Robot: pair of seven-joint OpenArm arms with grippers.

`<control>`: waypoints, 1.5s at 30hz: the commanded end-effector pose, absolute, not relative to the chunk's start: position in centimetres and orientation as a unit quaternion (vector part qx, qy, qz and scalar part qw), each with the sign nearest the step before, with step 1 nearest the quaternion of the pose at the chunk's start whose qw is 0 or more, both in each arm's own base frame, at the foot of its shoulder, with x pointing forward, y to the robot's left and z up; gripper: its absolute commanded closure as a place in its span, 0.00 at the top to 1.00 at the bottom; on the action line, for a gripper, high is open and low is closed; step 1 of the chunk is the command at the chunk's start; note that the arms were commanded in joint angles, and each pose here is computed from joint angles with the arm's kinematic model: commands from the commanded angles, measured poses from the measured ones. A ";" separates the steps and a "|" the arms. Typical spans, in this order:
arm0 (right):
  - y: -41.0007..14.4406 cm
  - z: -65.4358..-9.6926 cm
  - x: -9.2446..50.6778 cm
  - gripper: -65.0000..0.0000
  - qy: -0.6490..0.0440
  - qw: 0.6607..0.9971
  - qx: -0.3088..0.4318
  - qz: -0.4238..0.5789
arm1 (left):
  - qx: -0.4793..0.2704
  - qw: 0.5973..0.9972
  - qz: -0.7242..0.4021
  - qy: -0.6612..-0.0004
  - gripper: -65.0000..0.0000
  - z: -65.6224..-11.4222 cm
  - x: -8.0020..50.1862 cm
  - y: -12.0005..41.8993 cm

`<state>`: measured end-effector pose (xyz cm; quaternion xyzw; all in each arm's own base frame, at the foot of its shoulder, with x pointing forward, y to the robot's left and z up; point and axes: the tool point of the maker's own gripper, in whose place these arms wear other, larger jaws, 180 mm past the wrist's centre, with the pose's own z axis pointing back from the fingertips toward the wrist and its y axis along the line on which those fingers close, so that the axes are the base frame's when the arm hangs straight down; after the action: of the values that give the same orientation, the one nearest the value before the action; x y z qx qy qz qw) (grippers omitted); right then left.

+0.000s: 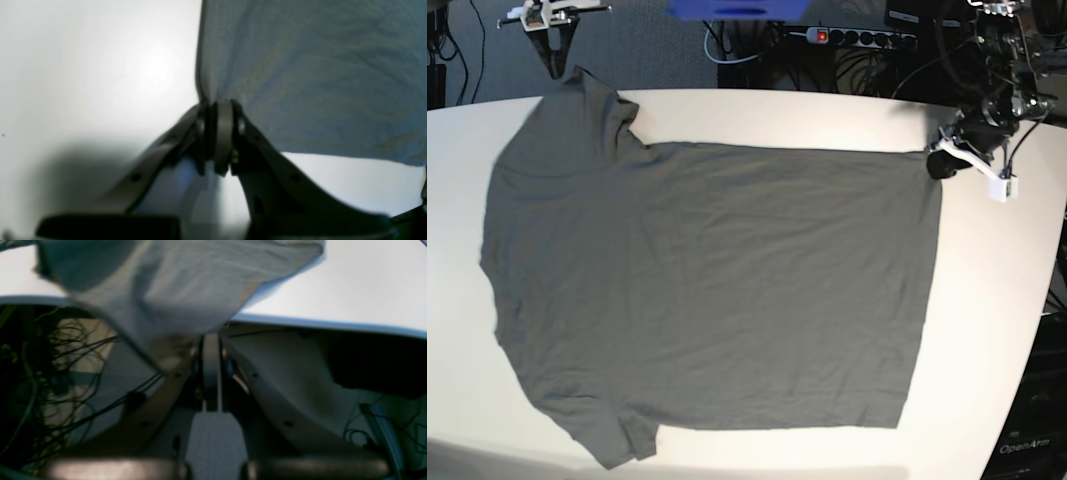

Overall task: Fold the T-shirt properly
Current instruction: 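Lower the right gripper to the collar-side shoulder corner and pinch it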

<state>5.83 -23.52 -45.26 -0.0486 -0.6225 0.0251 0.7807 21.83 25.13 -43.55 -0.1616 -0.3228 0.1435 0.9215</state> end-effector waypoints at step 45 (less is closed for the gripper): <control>-18.7 -46.1 5.8 0.61 -0.616 0.787 -0.013 0.034 | -0.135 0.938 0.132 -0.290 0.04 -44.4 20.6 26.2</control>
<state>5.77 -18.28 -46.90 -0.0091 -0.6026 0.0340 0.7973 21.76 25.44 -43.60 -0.1581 -0.3200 0.1401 0.9235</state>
